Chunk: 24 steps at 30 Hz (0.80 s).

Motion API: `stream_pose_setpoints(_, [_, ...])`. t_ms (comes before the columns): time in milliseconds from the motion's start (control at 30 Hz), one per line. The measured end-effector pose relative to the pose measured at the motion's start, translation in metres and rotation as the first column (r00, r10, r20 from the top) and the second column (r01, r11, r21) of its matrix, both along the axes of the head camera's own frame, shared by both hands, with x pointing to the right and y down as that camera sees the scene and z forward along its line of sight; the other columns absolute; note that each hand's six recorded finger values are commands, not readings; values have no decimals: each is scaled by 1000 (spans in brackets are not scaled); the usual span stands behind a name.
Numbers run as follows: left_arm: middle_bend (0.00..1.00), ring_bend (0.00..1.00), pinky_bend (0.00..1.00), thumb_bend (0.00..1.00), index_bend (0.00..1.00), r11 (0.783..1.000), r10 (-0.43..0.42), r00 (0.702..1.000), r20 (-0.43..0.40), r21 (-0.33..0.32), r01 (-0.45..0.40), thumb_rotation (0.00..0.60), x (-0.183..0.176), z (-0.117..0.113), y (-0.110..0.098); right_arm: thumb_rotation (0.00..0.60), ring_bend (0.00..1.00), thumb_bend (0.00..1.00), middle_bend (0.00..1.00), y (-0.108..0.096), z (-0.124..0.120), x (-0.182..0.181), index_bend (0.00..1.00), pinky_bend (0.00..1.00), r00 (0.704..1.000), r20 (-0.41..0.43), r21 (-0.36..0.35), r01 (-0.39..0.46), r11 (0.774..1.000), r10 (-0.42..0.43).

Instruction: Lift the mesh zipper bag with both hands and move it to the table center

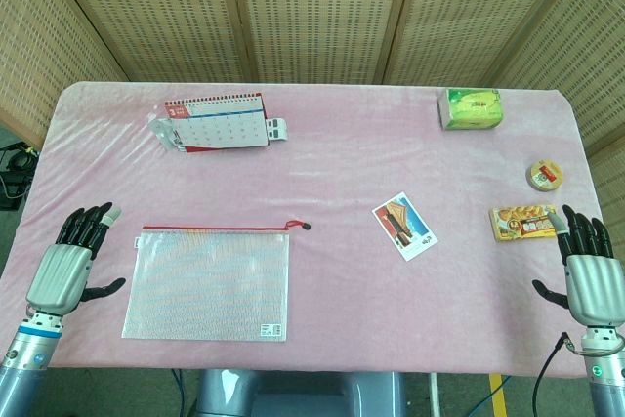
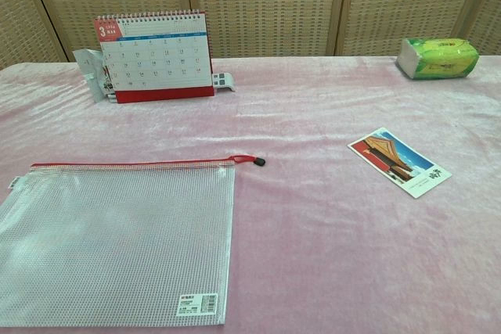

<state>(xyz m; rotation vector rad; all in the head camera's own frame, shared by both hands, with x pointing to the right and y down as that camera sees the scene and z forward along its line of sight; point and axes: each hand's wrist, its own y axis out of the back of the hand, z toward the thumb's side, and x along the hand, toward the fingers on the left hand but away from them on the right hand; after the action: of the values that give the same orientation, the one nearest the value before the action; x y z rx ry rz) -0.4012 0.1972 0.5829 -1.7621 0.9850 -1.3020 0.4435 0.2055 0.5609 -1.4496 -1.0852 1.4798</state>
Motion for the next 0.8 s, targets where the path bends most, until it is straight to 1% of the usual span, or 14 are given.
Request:
stream_pose_setpoints(300, [0,0,0,0,0,1000,19,1000,15,-4,-19,600,6,6,-1,600,0,0,0,1,0,1,64,0,1000,5,-9,-3,1000,3])
stream_pose_setpoints(333, [33,44,31,0,0,1000,24,1000,13,-6,-24,600,8,7,-3,600,0,0,0,1,1,1,64,0,1000,5,-10,-3,1000,3])
stream_pose_setpoints(367, [112,118,98,0,0,999,34,999,10,-7,-34,600,12,8,-5,600,0,0,0,0,1,1,64,0,1000,4,-11,-2,1000,2])
stream_pose_setpoints(400, [272,264,251,0,0,999,44,999,7,-8,-44,600,16,10,-7,600,0,0,0,0,2,1,64,0,1000,3,-13,-2,1000,2])
stream_pose_setpoints(433, [463,432,443,0,5,998,57,998,3,-6,-57,600,21,10,-10,600,0,0,0,0,2,1,64,0,1000,2,-14,-2,1000,2])
stream_pose_setpoints(467, [572,520,557,0,30,997,77,997,-6,3,-77,600,29,10,-16,600,0,0,0,0,3,1,63,0,1000,2,-16,-1,1000,1])
stream_pose_setpoints(500, [673,609,678,0,96,996,94,995,-18,13,-94,600,37,10,-22,600,0,0,0,0,3,1,64,0,1000,1,-18,0,1000,0])
stream_pose_setpoints(533, [747,684,772,0,184,994,111,993,-31,21,-111,600,45,10,-27,600,0,0,0,-1,4,1,64,0,1000,0,-18,0,1000,0])
stream_pose_setpoints(567, [792,733,830,0,246,990,137,989,-47,30,-136,600,57,11,-34,600,0,0,0,-1,4,1,63,0,1000,-2,-19,0,1000,0])
stream_pose_setpoints(600, [852,803,909,0,314,987,159,985,-58,40,-157,600,67,12,-41,600,0,0,0,-1,5,1,64,0,1000,-4,-20,0,1000,0])
stream_pose_setpoints(633, [902,865,966,0,363,982,185,980,-68,53,-181,600,79,12,-49,600,0,0,0,-1,5,1,64,0,1000,-7,-21,2,1000,-2])
stream_pose_setpoints(700, [956,930,1000,0,412,967,248,965,-85,80,-242,600,114,17,-69,600,0,0,0,-1,7,0,64,0,1000,-12,-26,5,1000,-5])
stream_pose_setpoints(800, [977,953,1000,0,431,946,321,943,-87,83,-314,600,168,30,-92,600,0,0,0,-1,11,0,64,0,1000,-16,-37,2,999,-3])
